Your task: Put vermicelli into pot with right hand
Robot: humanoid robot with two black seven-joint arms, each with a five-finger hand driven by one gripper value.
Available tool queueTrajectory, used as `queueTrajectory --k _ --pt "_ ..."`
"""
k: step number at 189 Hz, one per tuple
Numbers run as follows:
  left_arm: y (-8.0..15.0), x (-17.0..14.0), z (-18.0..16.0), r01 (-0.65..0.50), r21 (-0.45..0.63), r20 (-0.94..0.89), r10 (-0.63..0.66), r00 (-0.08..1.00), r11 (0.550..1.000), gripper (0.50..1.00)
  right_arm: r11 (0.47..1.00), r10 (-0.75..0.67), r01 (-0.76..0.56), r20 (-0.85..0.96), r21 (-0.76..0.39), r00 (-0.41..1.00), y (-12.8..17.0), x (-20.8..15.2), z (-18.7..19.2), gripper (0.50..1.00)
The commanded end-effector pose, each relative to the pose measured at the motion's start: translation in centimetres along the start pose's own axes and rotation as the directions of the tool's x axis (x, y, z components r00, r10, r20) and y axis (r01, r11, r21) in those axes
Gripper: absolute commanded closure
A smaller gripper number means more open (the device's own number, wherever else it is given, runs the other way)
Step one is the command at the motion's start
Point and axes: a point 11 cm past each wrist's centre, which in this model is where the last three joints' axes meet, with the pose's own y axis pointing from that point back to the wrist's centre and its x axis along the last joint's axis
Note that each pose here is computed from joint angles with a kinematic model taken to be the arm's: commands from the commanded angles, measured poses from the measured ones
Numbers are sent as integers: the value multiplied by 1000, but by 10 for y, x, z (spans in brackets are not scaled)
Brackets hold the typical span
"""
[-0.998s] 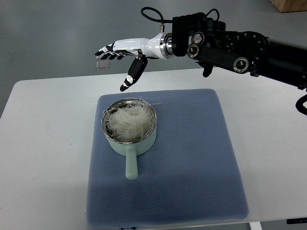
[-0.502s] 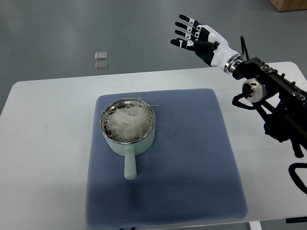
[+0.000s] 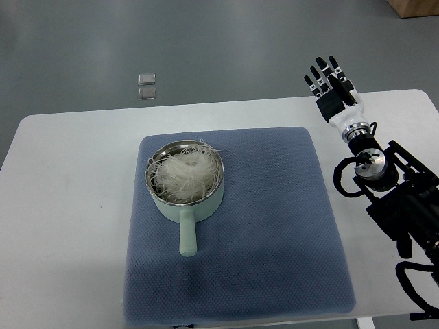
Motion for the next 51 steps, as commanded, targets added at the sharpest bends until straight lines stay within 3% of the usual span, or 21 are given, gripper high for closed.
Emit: queueTrajectory --k 1,51 --pt "0 -2 -1 5 1 1 -5 1000 1000 500 1000 -27 27 8 -6 1000 0 -3 3 572" --pt "0 -3 0 9 -1 -1 -9 1000 1000 500 997 -75 75 26 -28 997 1 -14 17 570"
